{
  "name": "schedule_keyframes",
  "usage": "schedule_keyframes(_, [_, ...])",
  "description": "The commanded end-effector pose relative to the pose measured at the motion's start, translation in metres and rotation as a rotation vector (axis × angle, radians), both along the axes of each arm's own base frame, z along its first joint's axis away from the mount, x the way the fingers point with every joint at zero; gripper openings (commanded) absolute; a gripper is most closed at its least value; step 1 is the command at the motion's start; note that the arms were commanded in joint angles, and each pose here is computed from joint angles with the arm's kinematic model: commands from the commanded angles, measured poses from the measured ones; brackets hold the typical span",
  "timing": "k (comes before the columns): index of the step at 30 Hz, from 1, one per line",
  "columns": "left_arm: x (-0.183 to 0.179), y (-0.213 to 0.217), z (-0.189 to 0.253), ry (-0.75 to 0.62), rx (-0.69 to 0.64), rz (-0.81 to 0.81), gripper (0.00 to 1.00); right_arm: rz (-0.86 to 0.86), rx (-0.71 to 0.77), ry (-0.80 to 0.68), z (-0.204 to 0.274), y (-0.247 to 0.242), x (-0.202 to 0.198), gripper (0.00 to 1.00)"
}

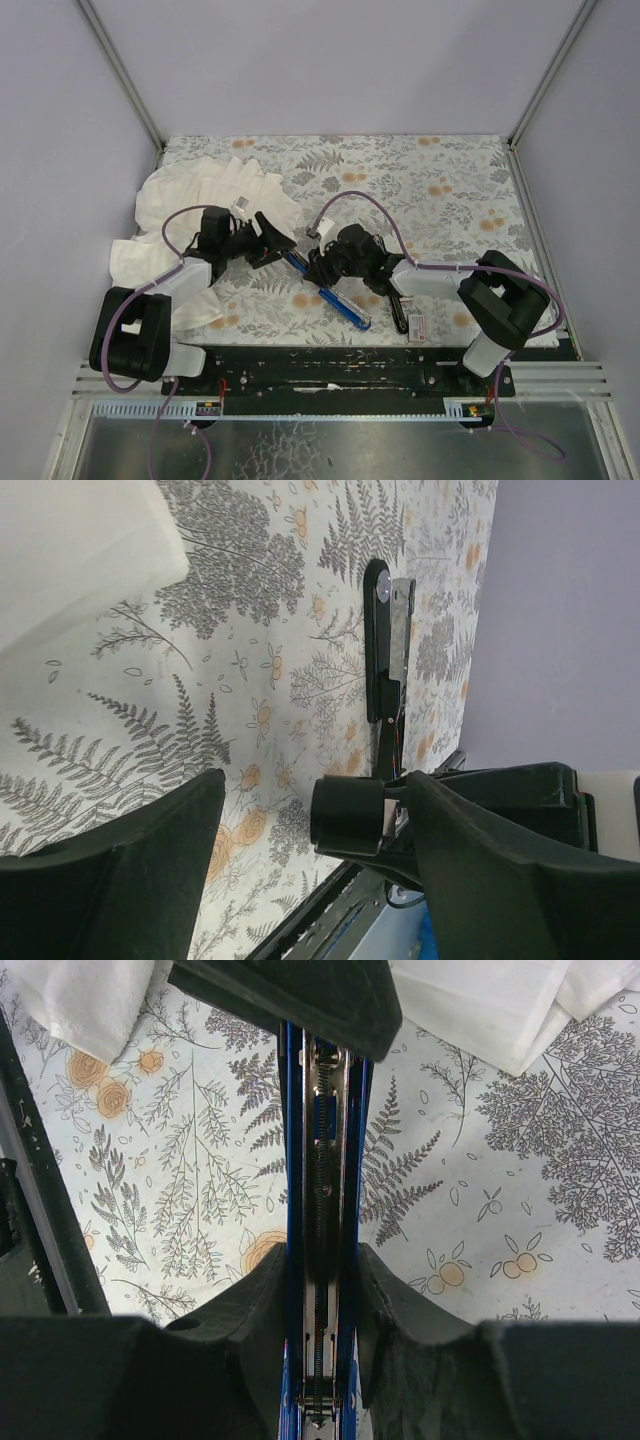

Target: Load the staples into the stapler

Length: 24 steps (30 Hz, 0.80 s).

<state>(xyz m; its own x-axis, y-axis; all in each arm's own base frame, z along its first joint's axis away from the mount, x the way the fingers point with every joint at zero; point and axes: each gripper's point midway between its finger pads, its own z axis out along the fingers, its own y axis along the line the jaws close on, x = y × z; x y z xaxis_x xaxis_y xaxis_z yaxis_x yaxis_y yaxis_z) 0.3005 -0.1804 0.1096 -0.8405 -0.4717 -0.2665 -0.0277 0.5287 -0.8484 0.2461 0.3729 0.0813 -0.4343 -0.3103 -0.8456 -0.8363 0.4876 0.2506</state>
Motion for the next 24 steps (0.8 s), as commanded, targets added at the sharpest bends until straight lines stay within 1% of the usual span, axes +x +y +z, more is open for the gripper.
schedule_keyframes(1, [0.011,-0.014,0.023,-0.101,-0.039,-0.051,0.67,0.048,0.123,-0.105,0.046,0.017,0.002,0.09])
schedule_keyframes(8, [0.007,-0.019,0.026,-0.12,-0.036,-0.081,0.44,0.036,0.111,-0.102,0.044,0.016,0.005,0.09])
schedule_keyframes(10, [0.005,-0.02,0.027,-0.124,-0.036,-0.09,0.36,0.02,0.102,-0.093,0.045,0.016,0.007,0.09])
schedule_keyframes(11, [0.004,-0.021,0.027,-0.13,-0.036,-0.094,0.31,0.003,0.094,-0.085,0.045,0.015,0.009,0.11])
schedule_keyframes(12, [0.003,-0.021,0.028,-0.137,-0.033,-0.097,0.26,-0.018,0.086,-0.078,0.045,0.013,0.011,0.15])
schedule_keyframes(13, [0.003,-0.02,0.03,-0.148,-0.029,-0.097,0.21,-0.037,0.076,-0.068,0.045,0.011,0.013,0.22])
schedule_keyframes(15, [0.002,-0.018,0.032,-0.17,-0.014,-0.093,0.14,-0.082,0.066,-0.064,0.049,0.005,0.016,0.43])
schedule_keyframes(16, [0.002,-0.017,0.033,-0.182,-0.002,-0.089,0.12,-0.103,0.069,-0.067,0.055,0.001,0.016,0.53])
schedule_keyframes(17, [0.001,-0.015,0.034,-0.2,0.017,-0.087,0.11,-0.13,0.075,-0.074,0.061,-0.003,0.018,0.58])
schedule_keyframes(18, [0.001,-0.014,0.036,-0.22,0.037,-0.081,0.1,-0.16,0.078,-0.076,0.066,-0.009,0.018,0.68])
schedule_keyframes(20, [0.0,-0.01,0.04,-0.256,0.086,-0.071,0.08,-0.247,0.083,-0.061,0.076,-0.025,0.019,0.78])
schedule_keyframes(21, [-0.001,-0.009,0.042,-0.274,0.114,-0.064,0.07,-0.302,0.074,-0.043,0.078,-0.036,0.02,0.81])
schedule_keyframes(24, [-0.003,-0.004,0.051,-0.343,0.197,-0.033,0.07,-0.477,0.038,0.049,0.075,-0.072,0.014,0.85])
